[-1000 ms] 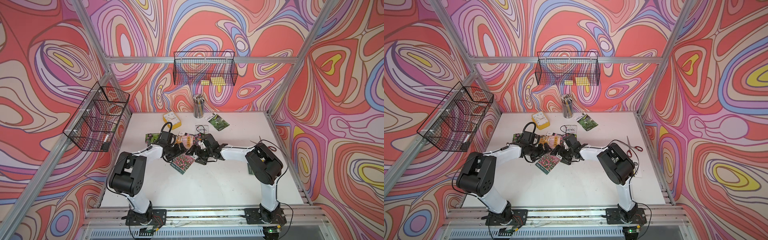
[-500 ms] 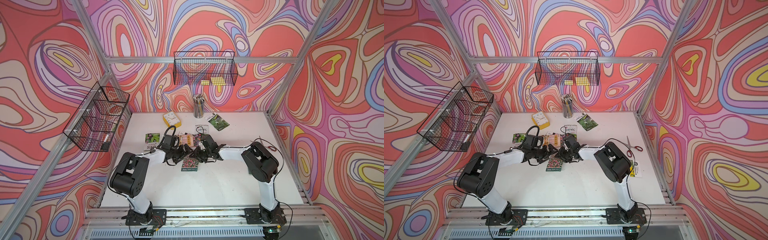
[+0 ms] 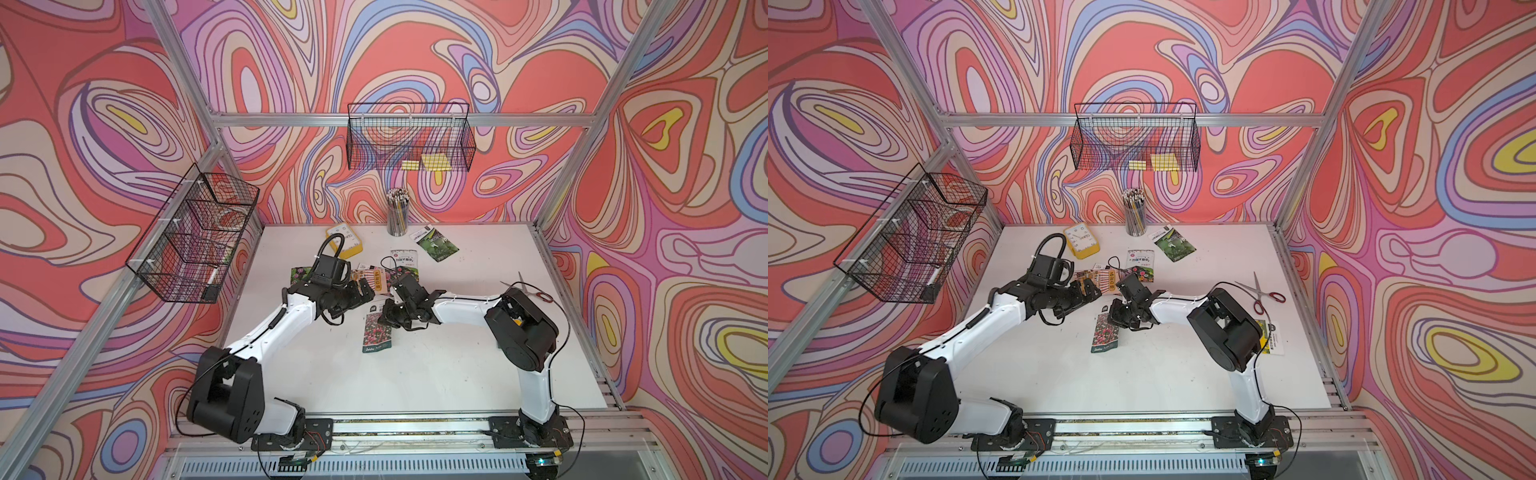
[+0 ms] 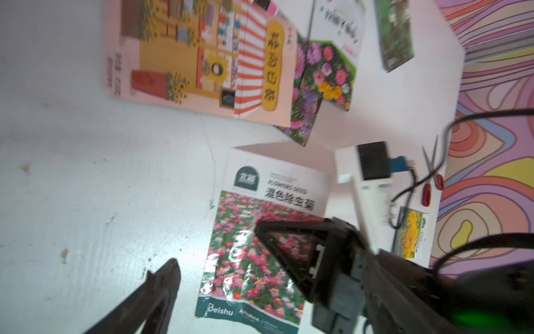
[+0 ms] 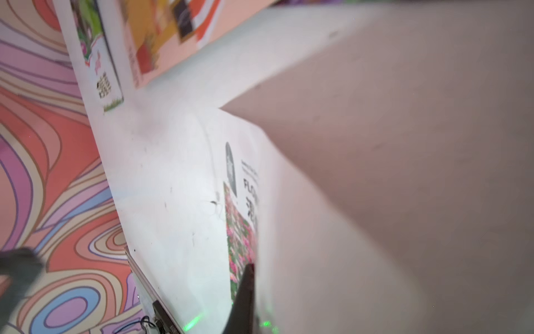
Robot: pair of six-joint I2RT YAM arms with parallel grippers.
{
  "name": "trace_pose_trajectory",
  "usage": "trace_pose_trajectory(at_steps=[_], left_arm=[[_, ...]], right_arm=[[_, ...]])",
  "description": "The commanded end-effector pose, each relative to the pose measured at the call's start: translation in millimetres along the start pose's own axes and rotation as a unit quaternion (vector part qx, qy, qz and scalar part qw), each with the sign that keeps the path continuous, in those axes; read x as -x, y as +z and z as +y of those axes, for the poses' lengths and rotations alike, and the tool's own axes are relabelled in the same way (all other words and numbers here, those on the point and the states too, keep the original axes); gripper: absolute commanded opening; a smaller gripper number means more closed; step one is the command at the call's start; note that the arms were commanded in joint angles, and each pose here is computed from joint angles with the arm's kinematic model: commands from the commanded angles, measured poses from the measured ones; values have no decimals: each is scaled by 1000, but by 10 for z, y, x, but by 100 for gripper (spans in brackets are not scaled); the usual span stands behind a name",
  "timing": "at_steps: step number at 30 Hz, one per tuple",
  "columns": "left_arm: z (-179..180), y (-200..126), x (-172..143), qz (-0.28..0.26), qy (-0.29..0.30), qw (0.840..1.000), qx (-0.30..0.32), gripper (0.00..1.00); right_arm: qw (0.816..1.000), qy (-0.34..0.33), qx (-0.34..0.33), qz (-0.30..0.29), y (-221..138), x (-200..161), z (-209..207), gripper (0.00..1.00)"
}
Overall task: Arrange the seed packets in a row
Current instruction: Pick up the seed packet from the center of the board, then place the seed packet at the center of the board.
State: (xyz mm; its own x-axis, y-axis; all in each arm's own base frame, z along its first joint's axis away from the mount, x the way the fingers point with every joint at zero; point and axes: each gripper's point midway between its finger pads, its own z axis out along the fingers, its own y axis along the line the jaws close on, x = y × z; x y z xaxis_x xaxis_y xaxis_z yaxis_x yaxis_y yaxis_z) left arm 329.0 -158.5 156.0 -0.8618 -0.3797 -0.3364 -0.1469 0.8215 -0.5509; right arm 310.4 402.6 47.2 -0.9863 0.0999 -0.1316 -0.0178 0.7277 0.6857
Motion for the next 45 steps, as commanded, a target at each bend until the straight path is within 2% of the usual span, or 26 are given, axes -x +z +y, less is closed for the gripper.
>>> trace_pose_trajectory(at_steps=[1,8,15,20,28,33,34,36,38,40,43,45], left_arm=[[58,-339,34,-28,31,999,33,99],[123,-848,157,-94,41,993,51,99],[248,-1101,191,-135,28,989,49,99],[302,-1261,223,-157,28,986,53,99],[338,-1430,330,-191,16,980,53,99],[293,-1424,372,-194,14,980,41,99],[294,-1415,375,-192,13,980,42,99],[296,-1403,378,-191,13,981,43,99],[309,-1400,382,-192,13,980,45,99],[326,-1397,382,-192,12,980,49,99],[347,-1402,392,-193,12,980,55,99],[350,-1403,401,-194,12,979,57,99]], right_arm=[[998,-48,35,-8,131,-52,441,0],[995,-66,77,-9,648,-316,1109,0],[991,-36,123,-34,1218,-333,1505,0],[988,-35,147,-13,1592,-582,1755,0],[988,-26,149,10,1811,-795,1743,0],[989,-20,145,24,1876,-863,1685,0],[989,-20,145,23,1865,-860,1692,6],[989,-23,145,21,1846,-869,1697,23],[989,-26,142,14,1806,-842,1694,44],[990,-32,139,5,1748,-823,1701,58],[990,-45,130,-12,1632,-771,1717,73],[990,-56,125,-29,1530,-724,1732,79]])
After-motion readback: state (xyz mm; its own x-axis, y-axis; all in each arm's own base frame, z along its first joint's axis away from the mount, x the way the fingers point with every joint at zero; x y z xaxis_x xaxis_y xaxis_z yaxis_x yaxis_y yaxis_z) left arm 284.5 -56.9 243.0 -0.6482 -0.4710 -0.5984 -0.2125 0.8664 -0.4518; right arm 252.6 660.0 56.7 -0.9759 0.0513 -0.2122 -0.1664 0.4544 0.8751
